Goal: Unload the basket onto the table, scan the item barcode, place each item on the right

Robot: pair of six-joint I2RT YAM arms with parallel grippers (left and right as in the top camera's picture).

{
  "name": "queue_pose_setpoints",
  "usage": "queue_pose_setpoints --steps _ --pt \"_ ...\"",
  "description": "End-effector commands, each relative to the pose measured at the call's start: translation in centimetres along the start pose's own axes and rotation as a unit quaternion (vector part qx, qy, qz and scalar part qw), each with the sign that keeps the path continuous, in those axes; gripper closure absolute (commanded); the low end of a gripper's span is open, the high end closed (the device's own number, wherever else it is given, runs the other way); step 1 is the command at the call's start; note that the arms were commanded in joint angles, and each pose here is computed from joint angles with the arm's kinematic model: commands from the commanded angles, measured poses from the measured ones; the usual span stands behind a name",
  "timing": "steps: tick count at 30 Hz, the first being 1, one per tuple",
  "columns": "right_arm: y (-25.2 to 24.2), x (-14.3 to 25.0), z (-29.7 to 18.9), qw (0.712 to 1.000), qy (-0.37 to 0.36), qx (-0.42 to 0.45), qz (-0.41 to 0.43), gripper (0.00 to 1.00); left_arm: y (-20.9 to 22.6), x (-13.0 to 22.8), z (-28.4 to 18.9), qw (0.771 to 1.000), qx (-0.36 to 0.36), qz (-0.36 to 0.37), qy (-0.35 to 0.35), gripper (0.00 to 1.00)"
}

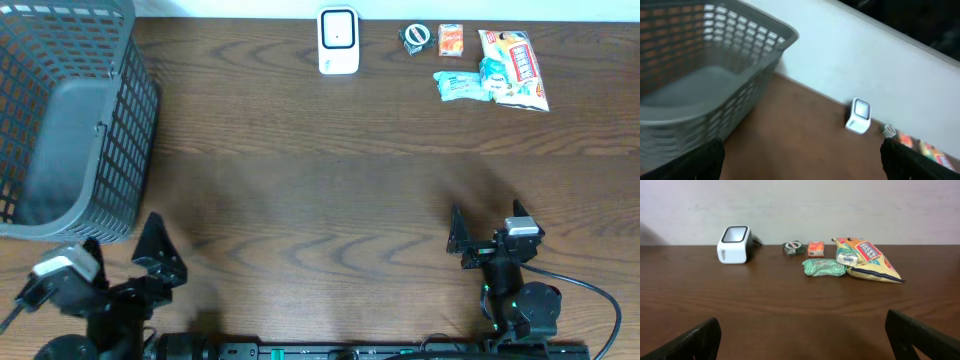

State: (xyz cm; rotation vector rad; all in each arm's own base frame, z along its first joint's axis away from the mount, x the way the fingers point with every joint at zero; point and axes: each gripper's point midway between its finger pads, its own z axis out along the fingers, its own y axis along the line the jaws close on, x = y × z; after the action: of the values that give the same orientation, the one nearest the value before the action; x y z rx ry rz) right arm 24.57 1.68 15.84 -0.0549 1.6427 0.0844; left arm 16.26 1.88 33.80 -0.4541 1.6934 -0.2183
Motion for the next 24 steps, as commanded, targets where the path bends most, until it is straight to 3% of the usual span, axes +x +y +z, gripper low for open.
queue_pose_setpoints --steps 1,8,24 --pt "-0.4 0.1 0.0 1.0 -0.001 0.008 0.002 0.01 -0.7 2.3 0.9 0.999 0.048 0.027 -0.004 0.02" --pt "-0.4 0.1 0.0 1.0 -0.001 0.008 0.002 0.01 -1.5 4.0 2.6 0.991 0.104 0.065 -0.045 0.02" --pt "-0.4 0.1 0.0 1.0 -0.001 0.008 0.002 0.01 -1.0 7.7 6.9 0.981 0.148 0.071 -0.106 0.02"
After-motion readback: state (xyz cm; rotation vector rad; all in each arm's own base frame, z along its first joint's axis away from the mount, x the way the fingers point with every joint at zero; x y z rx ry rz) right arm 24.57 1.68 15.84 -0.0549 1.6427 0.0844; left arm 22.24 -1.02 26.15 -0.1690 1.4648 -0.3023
